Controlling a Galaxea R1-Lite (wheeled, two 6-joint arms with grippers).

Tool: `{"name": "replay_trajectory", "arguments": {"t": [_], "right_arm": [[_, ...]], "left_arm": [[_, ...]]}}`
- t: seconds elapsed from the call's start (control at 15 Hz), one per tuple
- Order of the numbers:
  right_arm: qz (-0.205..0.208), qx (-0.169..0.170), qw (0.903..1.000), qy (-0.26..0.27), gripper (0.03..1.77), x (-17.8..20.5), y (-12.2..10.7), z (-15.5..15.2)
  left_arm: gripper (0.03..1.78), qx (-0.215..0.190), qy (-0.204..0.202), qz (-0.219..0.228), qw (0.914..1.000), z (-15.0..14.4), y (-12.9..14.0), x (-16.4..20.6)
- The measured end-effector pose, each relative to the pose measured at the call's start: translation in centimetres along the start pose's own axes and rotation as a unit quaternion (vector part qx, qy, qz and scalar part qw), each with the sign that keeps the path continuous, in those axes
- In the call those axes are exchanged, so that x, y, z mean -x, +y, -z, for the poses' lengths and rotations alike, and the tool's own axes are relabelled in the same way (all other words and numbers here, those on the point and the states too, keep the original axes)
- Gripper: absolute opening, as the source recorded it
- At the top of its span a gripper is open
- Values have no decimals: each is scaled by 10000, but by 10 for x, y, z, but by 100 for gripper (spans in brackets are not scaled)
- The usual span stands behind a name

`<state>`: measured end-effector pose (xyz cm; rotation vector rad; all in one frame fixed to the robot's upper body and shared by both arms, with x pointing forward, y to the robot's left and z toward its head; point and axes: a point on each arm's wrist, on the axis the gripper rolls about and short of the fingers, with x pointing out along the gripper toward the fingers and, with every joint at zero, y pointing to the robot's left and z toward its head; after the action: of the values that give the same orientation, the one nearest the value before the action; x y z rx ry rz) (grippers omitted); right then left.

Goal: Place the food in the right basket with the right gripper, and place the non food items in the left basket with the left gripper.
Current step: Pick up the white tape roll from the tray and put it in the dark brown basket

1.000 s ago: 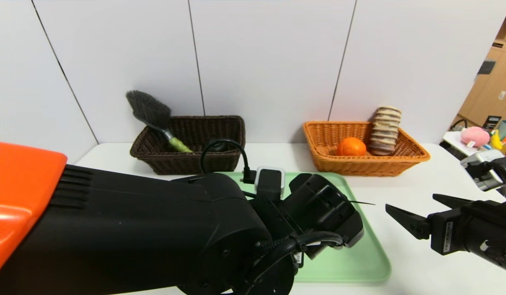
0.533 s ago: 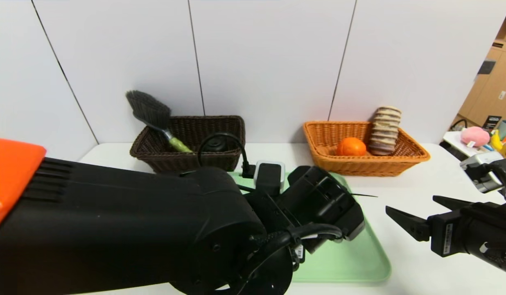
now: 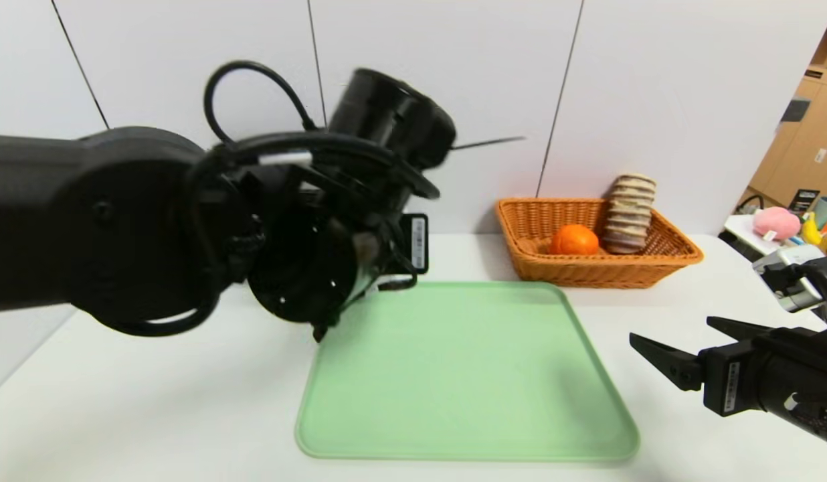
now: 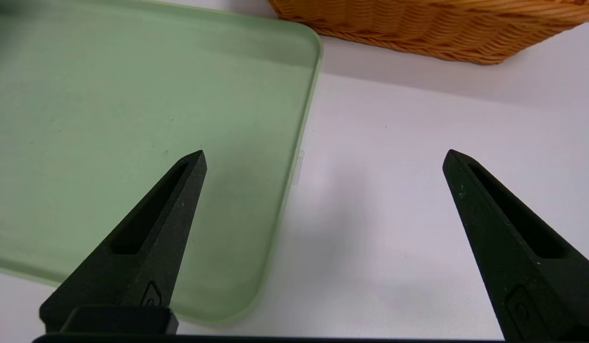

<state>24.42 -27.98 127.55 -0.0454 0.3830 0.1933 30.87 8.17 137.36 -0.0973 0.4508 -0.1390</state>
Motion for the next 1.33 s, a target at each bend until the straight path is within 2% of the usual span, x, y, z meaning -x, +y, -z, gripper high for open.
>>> {"name": "replay_trajectory", "arguments": {"t": [0.13,0.27,0.4,0.6,0.87,1.13,1.33], "right_arm": [[-16,-42,9996,-265,171,-1,1,-6],[-34,-87,9985,-548,171,-3,1,-11],[-45,-119,9973,-730,171,-4,2,-15],[-65,-178,9942,-1059,171,-5,2,-22],[-44,-191,9936,-1112,171,-6,2,-21],[19,-202,9942,-1059,171,-6,-1,-17],[29,-194,9947,-1007,171,-6,-2,-14]], "left_arm": [[58,23,-723,-203,9972,-34,26,-9],[58,38,-1358,-503,9895,-61,51,-17],[58,97,-1636,-791,9833,-74,72,-25],[58,123,-1580,-963,9826,-75,89,-37],[58,149,-1606,-968,9822,-71,87,-59],[58,-100,-1086,-800,9908,-50,87,-94],[58,-168,-861,-1026,9908,-43,101,-125]]}}
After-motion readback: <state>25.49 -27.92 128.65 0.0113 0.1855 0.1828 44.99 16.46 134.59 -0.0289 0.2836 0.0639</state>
